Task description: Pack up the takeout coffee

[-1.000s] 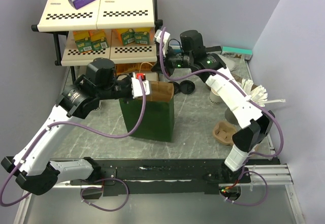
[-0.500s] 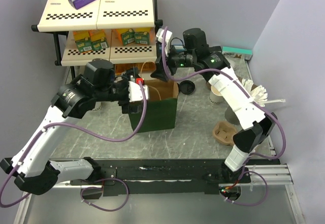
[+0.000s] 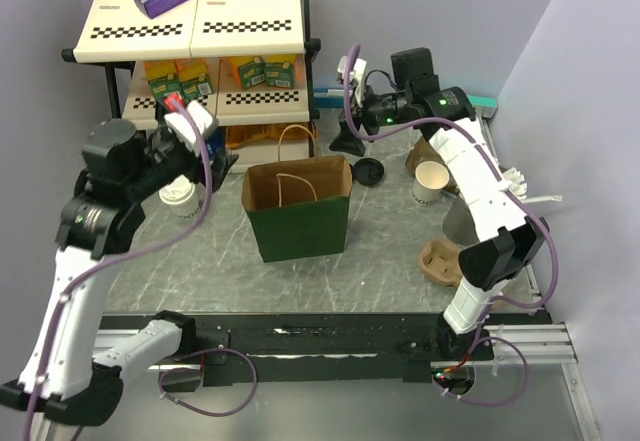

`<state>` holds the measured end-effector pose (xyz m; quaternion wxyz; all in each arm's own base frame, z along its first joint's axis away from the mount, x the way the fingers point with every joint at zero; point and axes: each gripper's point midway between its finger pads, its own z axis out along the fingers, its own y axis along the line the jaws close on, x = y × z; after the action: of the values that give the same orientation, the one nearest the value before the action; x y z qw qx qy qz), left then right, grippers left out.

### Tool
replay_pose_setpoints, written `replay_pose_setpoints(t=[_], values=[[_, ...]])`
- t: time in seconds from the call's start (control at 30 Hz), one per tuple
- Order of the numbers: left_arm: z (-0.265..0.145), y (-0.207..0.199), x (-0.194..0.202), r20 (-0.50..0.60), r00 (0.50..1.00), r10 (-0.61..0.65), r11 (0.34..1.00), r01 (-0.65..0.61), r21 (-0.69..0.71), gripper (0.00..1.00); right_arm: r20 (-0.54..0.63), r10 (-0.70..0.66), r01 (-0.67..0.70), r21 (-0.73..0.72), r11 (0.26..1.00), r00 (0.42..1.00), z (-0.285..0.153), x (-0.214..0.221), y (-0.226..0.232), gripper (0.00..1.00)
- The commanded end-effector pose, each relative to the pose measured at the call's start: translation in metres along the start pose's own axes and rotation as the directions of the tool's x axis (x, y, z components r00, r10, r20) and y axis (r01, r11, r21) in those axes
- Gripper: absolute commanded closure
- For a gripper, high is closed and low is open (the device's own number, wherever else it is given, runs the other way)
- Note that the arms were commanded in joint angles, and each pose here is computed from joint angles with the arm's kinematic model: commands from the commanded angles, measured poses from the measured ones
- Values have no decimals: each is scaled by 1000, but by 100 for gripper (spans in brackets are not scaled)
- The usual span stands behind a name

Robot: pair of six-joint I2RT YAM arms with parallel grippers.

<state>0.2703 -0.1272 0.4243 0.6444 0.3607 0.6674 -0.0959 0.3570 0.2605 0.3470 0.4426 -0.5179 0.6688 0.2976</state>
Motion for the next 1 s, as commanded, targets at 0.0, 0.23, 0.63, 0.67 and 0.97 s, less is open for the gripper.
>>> replay_pose_setpoints(t=[0.0, 0.23, 0.63, 0.67, 0.97], values=[[25, 25, 29, -24, 956, -291, 951, 287, -112, 1, 3, -86, 86, -113, 990, 996, 21, 9, 8, 14], [25, 52, 40, 10, 926, -378, 905, 372, -206, 1, -61, -139, 126, -179, 976, 988, 50, 30, 6, 16], [31, 61, 43, -12, 939, -343, 922, 334, -193, 1, -83, -134, 105, -283, 953, 988, 50, 35, 34, 89], [33, 61, 46, -18, 940, -342, 923, 332, -194, 1, -97, -132, 100, -285, 953, 986, 50, 39, 37, 100], [43, 57, 76, -63, 934, -353, 921, 334, -198, 1, -30, -284, 282, -58, 958, 958, 26, 31, 68, 100]])
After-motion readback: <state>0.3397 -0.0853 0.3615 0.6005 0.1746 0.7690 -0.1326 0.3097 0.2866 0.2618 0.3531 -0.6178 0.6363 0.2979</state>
